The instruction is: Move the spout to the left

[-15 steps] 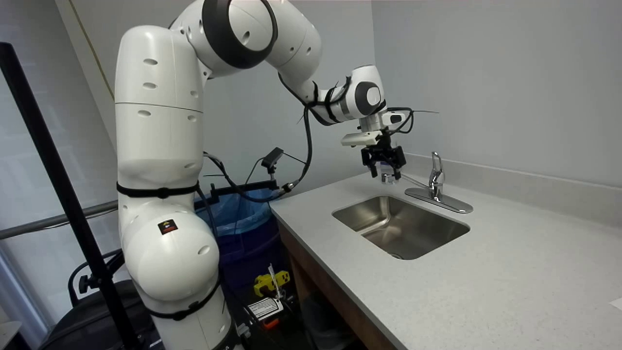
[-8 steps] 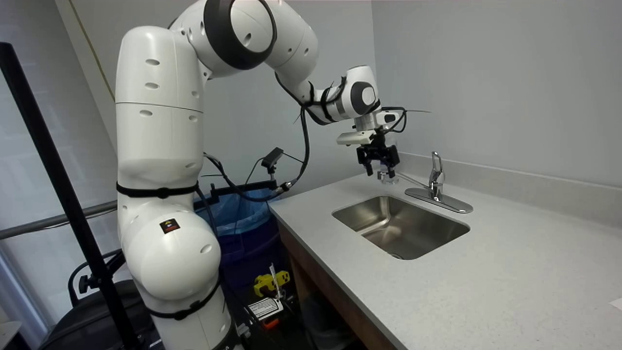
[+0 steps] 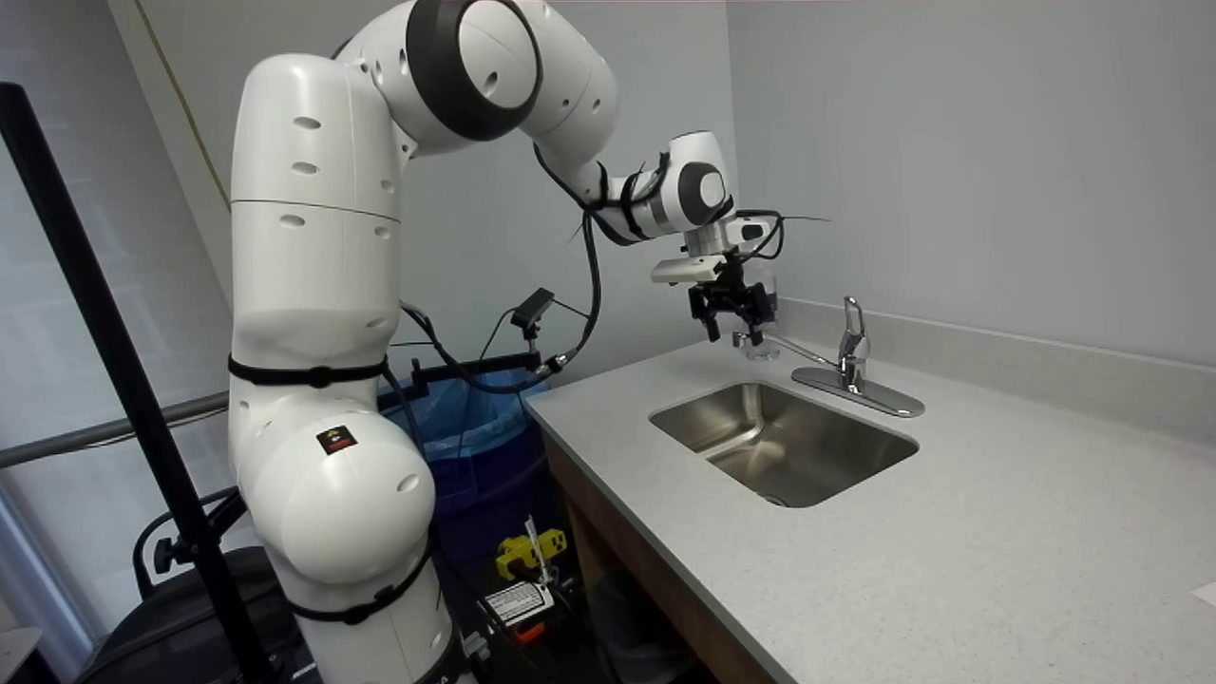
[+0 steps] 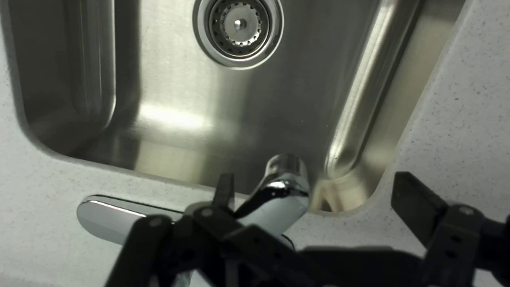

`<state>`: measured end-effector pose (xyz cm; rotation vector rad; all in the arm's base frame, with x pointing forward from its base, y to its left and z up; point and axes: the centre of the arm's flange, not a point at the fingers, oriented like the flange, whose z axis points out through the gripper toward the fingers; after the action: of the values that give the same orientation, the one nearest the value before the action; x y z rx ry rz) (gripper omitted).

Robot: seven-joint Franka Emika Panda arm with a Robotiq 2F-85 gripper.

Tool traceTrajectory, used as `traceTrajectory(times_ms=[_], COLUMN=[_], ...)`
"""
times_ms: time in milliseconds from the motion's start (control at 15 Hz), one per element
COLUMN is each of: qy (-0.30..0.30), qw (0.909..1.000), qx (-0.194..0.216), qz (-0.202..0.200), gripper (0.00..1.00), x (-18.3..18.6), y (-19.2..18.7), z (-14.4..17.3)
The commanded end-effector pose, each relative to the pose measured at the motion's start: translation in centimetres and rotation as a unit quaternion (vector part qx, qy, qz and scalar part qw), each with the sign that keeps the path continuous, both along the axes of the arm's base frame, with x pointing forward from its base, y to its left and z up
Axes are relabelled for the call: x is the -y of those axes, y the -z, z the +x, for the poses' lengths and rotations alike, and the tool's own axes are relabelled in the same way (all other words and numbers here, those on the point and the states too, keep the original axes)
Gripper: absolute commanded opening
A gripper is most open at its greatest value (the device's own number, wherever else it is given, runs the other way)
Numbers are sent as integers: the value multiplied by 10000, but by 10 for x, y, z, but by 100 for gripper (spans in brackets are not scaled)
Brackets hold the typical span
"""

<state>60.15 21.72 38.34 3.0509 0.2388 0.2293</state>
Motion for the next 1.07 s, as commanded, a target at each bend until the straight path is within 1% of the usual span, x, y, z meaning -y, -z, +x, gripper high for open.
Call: traceTrajectory(times_ms=[0,600,1000], qy=[18,102,194], qw=[9999,9993,9987], qx=[59,243,351], qz=[159,263,325], gripper=[100,100,100], x=[-38,-77,-93], y=[-5,-13,-16], z=[4,10,16])
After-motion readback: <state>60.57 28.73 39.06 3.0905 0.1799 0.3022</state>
